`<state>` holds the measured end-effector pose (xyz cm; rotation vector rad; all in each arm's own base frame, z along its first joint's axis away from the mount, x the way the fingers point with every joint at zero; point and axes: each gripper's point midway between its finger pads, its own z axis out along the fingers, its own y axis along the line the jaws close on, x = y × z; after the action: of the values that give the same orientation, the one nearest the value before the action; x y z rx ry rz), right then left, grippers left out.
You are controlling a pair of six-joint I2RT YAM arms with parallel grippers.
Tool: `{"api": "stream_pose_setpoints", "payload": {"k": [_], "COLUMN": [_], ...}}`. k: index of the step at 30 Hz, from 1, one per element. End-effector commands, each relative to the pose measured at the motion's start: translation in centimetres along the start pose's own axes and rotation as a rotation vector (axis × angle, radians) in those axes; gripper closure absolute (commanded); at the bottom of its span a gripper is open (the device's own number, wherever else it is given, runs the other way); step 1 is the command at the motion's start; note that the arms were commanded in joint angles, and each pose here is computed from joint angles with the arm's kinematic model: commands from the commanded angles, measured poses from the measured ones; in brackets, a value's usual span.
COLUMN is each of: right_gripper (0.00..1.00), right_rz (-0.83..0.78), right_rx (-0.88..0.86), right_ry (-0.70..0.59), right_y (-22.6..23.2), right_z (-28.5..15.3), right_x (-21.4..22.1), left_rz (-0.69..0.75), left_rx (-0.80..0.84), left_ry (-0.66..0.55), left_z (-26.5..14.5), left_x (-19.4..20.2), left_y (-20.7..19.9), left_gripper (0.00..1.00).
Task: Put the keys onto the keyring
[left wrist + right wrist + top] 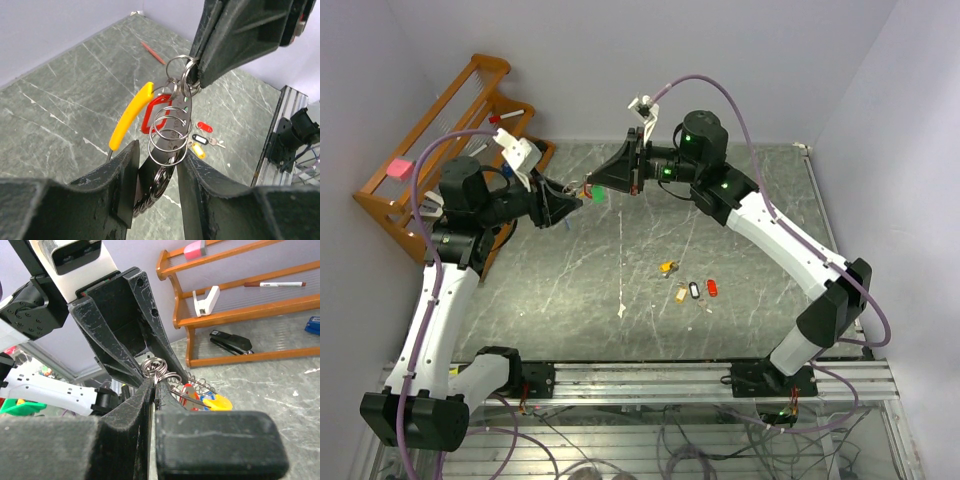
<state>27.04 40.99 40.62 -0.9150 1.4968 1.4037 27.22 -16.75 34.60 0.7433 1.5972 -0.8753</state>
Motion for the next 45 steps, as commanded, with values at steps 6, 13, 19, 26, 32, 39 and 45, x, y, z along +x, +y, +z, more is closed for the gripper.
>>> {"api": "stream_pose_setpoints", "payload": {"k": [6, 13, 19, 26, 32, 39, 45], "right_gripper": [1.0, 1.0, 1.0, 1.0, 1.0, 1.0, 1.0], "right_rz": [-0.036, -0.025, -0.022, -0.013, 0.004, -0.002, -0.003], "right_rx": [-0.012, 0.032, 0.028, 0.017, -0.001, -0.009, -0.011], "right_ry": [-0.032, -0.045, -0.048, -0.045, -0.026, -0.025, -0.027], "right_y": [1.8, 1.0, 1.1, 1.1, 1.1, 1.3, 1.4], "right_z": [0.2, 0.8, 1.0, 1.3, 1.6, 1.7, 1.7], "right_x": [-0.8, -0.8, -0.7, -0.4, 0.3, 0.4, 0.3], "left_rz": [-0.004, -0.007, -0.013, -0.009, -0.011, -0.013, -0.005], "left_rx": [-0.004, 0.037, 0.05, 0.073, 0.093, 0.099, 0.112], "left_ry": [-0.095, -0.104, -0.114, -0.124, -0.141, -0.145, -0.143], "left_z": [0.4, 0.5, 0.7, 0.8, 0.9, 1.0, 0.9], "left_x": [-2.9, -3.0, -3.0, -3.2, -3.5, -3.4, -3.3], "left_y": [0.0, -0.7, -0.8, -1.2, -1.6, -1.7, -2.0], "left_gripper": [0.53, 0.52, 0.51, 0.52, 0.53, 0.59, 0.73]}}
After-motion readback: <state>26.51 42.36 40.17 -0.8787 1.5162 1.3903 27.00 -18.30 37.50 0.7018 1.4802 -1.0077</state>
